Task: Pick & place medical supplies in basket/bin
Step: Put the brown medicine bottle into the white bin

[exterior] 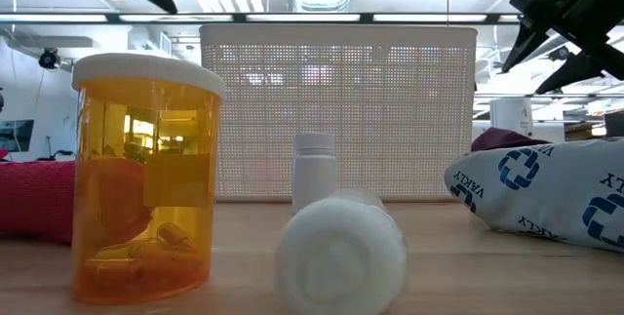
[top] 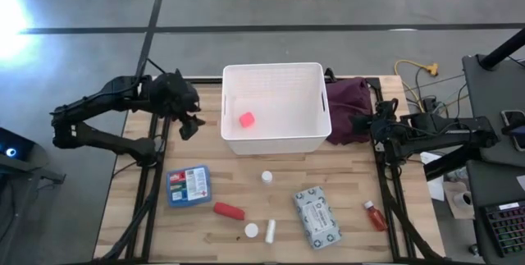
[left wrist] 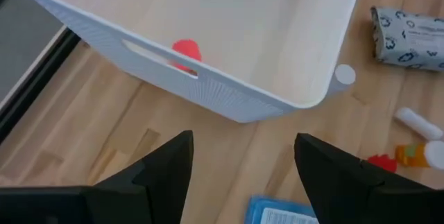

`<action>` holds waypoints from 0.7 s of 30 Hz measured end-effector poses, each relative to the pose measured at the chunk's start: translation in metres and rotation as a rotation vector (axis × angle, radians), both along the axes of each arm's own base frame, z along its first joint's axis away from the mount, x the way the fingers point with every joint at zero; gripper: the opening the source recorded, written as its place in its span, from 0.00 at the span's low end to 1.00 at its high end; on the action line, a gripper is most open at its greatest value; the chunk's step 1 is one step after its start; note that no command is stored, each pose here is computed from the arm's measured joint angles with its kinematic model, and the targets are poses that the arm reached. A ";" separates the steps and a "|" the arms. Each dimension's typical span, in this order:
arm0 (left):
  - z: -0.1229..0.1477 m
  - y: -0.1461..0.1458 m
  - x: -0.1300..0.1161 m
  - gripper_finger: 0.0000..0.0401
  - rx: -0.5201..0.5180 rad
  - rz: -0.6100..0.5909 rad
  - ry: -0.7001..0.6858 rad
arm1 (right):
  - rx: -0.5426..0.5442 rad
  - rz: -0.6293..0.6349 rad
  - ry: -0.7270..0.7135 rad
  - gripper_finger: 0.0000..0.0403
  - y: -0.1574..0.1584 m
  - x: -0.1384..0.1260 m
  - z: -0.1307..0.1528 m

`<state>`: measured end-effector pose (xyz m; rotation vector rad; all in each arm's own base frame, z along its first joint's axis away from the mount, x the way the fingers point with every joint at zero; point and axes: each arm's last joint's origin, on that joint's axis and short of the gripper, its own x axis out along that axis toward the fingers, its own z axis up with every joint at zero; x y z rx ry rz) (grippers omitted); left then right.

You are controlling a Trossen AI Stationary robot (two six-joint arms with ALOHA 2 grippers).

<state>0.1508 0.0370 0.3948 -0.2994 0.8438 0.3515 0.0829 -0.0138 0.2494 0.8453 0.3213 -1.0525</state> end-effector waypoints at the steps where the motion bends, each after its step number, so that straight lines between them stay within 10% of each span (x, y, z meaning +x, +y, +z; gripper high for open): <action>1: 0.000 0.000 0.000 0.57 0.007 -0.008 -0.001 | -0.001 0.003 0.002 0.82 0.000 0.000 0.000; 11: -0.017 -0.013 -0.004 0.57 -0.123 -0.083 0.134 | 0.071 0.163 0.069 0.82 0.004 0.002 -0.002; 21: -0.060 -0.032 0.012 0.57 -0.187 -0.100 0.201 | 0.450 0.557 0.195 0.82 0.020 0.021 -0.016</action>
